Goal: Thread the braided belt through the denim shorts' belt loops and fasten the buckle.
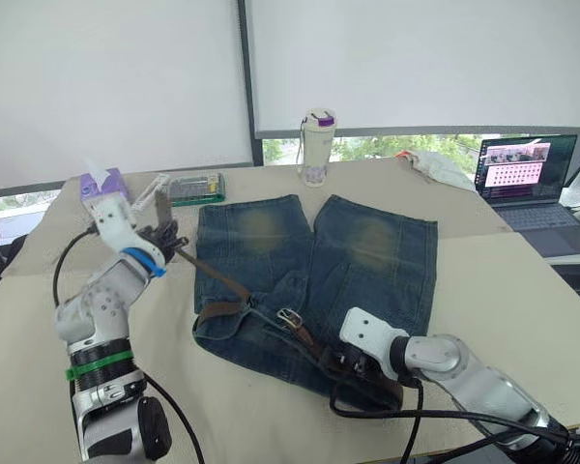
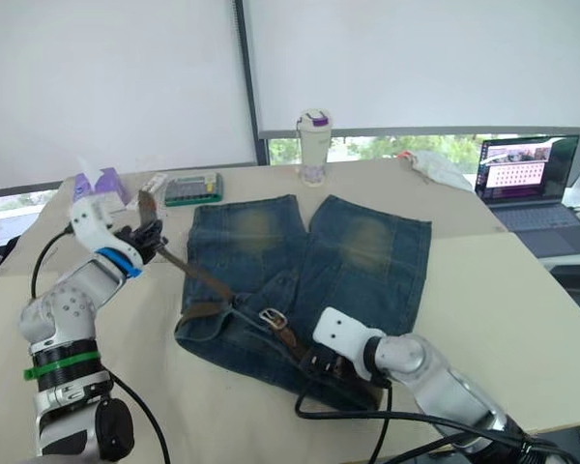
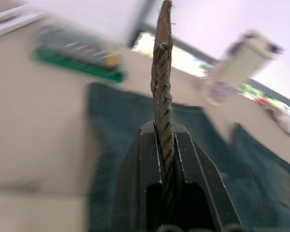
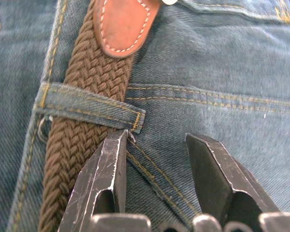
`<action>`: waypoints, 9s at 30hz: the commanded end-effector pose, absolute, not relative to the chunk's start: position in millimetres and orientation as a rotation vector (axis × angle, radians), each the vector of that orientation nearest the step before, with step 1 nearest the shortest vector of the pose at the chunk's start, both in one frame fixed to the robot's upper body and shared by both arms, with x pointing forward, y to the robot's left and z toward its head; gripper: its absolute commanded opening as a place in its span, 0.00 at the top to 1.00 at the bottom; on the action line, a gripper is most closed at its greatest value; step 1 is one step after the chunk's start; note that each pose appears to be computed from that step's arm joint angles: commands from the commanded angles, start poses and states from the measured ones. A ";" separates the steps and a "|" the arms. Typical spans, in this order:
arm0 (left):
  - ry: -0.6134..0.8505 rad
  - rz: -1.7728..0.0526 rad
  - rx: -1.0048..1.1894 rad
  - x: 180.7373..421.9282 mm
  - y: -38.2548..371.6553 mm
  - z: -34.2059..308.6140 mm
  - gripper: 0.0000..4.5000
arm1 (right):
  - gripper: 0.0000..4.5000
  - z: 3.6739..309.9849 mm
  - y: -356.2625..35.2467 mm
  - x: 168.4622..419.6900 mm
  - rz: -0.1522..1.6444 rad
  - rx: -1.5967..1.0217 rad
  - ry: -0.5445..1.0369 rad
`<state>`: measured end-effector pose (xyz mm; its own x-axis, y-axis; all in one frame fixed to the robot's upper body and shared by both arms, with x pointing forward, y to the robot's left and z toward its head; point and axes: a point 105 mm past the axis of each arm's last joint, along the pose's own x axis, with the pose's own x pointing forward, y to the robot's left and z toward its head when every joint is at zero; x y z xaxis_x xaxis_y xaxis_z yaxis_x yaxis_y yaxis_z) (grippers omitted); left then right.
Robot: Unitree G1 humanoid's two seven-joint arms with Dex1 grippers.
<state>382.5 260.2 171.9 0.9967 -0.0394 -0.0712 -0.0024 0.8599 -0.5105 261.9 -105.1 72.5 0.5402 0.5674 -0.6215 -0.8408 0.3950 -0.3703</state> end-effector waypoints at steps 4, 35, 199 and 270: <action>0.053 -0.192 -0.642 362.7 238.6 183.9 1.00 | 0.53 123.0 -89.7 272.8 0.895 -0.216 0.327; 0.009 -0.398 -0.722 371.0 189.4 219.8 1.00 | 0.99 103.4 -42.9 289.9 1.085 -0.281 0.354; 0.265 -1.322 0.695 319.4 19.5 126.8 0.20 | 0.43 115.0 -98.1 256.1 0.853 -0.364 0.244; 0.265 -0.896 0.043 316.9 107.5 125.1 1.00 | 0.63 87.8 -64.5 260.5 1.072 -0.491 0.422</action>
<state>319.3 112.2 112.1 0.6025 -0.7457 -0.2844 0.7480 0.6519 -0.1245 259.4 -65.4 85.8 0.4139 0.7233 -0.5527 -0.9032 0.4023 -0.1499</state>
